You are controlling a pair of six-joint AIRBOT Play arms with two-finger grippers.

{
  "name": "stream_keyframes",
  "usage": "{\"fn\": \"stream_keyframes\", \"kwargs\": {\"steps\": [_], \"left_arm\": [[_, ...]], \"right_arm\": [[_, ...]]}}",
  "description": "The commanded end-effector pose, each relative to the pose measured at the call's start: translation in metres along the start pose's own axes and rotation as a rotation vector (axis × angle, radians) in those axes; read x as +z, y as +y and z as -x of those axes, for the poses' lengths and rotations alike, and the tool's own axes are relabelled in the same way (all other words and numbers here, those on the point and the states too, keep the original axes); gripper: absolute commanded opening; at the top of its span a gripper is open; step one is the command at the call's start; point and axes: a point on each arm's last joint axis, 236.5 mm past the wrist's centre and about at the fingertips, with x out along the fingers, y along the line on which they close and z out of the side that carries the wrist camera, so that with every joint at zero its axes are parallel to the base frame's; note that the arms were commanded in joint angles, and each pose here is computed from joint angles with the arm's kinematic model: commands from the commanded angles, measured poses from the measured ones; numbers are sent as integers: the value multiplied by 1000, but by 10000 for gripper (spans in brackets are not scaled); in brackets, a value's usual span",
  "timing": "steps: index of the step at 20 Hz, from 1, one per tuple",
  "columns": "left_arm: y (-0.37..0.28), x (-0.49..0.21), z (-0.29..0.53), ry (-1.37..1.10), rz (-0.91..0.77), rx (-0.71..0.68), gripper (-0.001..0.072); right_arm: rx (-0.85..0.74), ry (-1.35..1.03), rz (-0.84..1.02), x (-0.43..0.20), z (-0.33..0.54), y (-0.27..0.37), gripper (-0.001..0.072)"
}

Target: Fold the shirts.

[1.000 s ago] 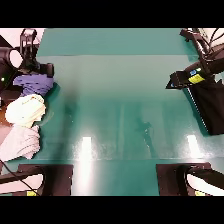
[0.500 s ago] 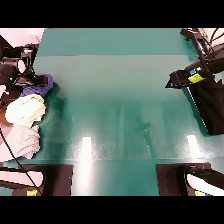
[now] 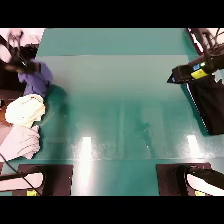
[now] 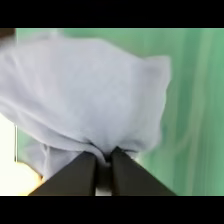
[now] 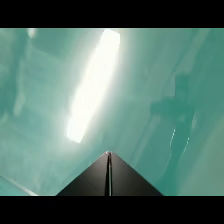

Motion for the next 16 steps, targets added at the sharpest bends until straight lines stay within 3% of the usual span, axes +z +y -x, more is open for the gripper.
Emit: {"fn": "stream_keyframes", "kwargs": {"steps": [1, 4, 6, 10, 14, 15, 16], "left_arm": [[-88, 68, 144, -301, -180, -310, 26], [-197, 54, 269, -463, -379, -737, 25], [-245, 23, 309, -453, -500, -941, 26], [-291, -20, 272, -288, -635, -988, 26], [-311, -35, 169, -58, -540, -934, 27], [-307, -35, 140, -5, -481, -878, 59], [-301, -37, 114, 45, -435, -827, 339]], "right_arm": [[-6, -145, 42, 32, 36, 11, 18], [-16, -270, 81, 55, 73, 23, 18], [-19, -333, 104, 65, 95, 30, 18], [-24, -394, 135, 69, 123, 40, 18], [-26, -369, 128, 54, 121, 40, 18], [-28, -353, 122, 48, 117, 38, 18], [-30, -336, 115, 41, 113, 36, 18]]}}
